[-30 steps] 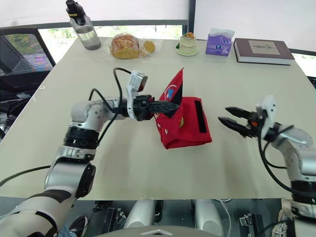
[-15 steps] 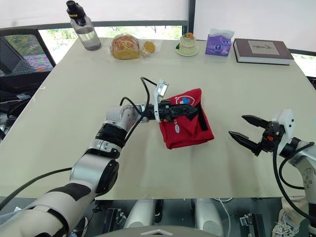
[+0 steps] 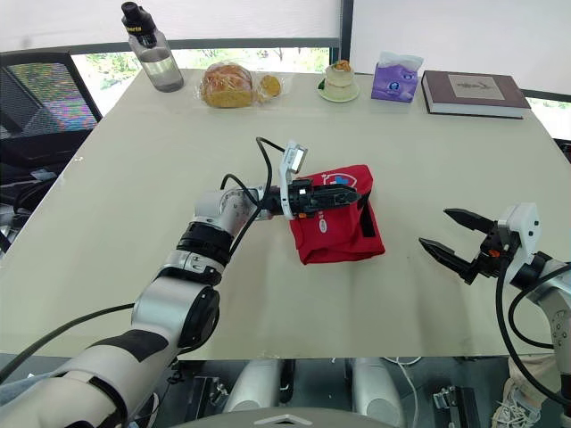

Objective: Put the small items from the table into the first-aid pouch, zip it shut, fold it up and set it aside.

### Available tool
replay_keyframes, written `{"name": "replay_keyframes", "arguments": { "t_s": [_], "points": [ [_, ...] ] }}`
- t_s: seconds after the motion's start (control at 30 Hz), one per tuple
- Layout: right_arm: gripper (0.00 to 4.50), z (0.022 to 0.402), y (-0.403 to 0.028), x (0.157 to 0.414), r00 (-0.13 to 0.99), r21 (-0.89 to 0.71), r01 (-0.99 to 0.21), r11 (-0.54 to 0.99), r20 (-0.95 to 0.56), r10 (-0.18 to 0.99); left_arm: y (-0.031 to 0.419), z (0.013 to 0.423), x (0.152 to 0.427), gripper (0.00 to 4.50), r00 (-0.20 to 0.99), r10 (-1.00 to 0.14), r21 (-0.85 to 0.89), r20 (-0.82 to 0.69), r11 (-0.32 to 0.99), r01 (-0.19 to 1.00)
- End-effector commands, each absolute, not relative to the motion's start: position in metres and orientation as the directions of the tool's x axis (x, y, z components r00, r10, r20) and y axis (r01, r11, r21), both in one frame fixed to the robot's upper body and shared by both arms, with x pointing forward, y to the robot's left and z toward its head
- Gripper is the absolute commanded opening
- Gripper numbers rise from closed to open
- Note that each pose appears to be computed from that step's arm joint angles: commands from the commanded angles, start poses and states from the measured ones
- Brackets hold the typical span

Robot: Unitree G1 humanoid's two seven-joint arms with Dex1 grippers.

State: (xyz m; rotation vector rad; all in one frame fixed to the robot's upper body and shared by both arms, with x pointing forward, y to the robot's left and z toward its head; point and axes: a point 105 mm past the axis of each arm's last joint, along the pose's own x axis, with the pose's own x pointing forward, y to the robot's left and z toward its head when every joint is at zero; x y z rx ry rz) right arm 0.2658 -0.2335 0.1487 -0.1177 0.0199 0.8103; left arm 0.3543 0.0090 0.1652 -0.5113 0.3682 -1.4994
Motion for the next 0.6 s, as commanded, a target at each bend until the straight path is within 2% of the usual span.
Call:
{"name": "replay_keyframes", "arguments": {
  "t_s": [0.03, 0.3, 0.5, 0.6],
  "points": [
    [4.50, 0.155, -0.235, 0.265, 0.688, -0.128, -0.722, 0.680, -0.039, 0.724, 0.005, 0.174, 0.354, 4.47, 0.051, -0.992, -0.483, 0.113, -0.010, 0.876],
    [4.50, 0.155, -0.233, 0.266, 0.687, -0.142, -0.723, 0.676, -0.050, 0.725, 0.001, 0.170, 0.345, 4.47, 0.011, -0.988, -0.522, 0.156, -0.073, 0.850],
    [4.50, 0.153, -0.230, 0.266, 0.686, -0.156, -0.724, 0.672, -0.065, 0.724, -0.001, 0.168, 0.368, 4.47, 0.159, -0.974, -0.601, 0.164, 0.029, 0.799],
    [4.50, 0.153, -0.229, 0.266, 0.686, -0.159, -0.724, 0.671, -0.067, 0.724, -0.005, 0.175, 0.372, 4.47, 0.178, -0.966, -0.622, 0.188, 0.023, 0.783]
  ]
}}
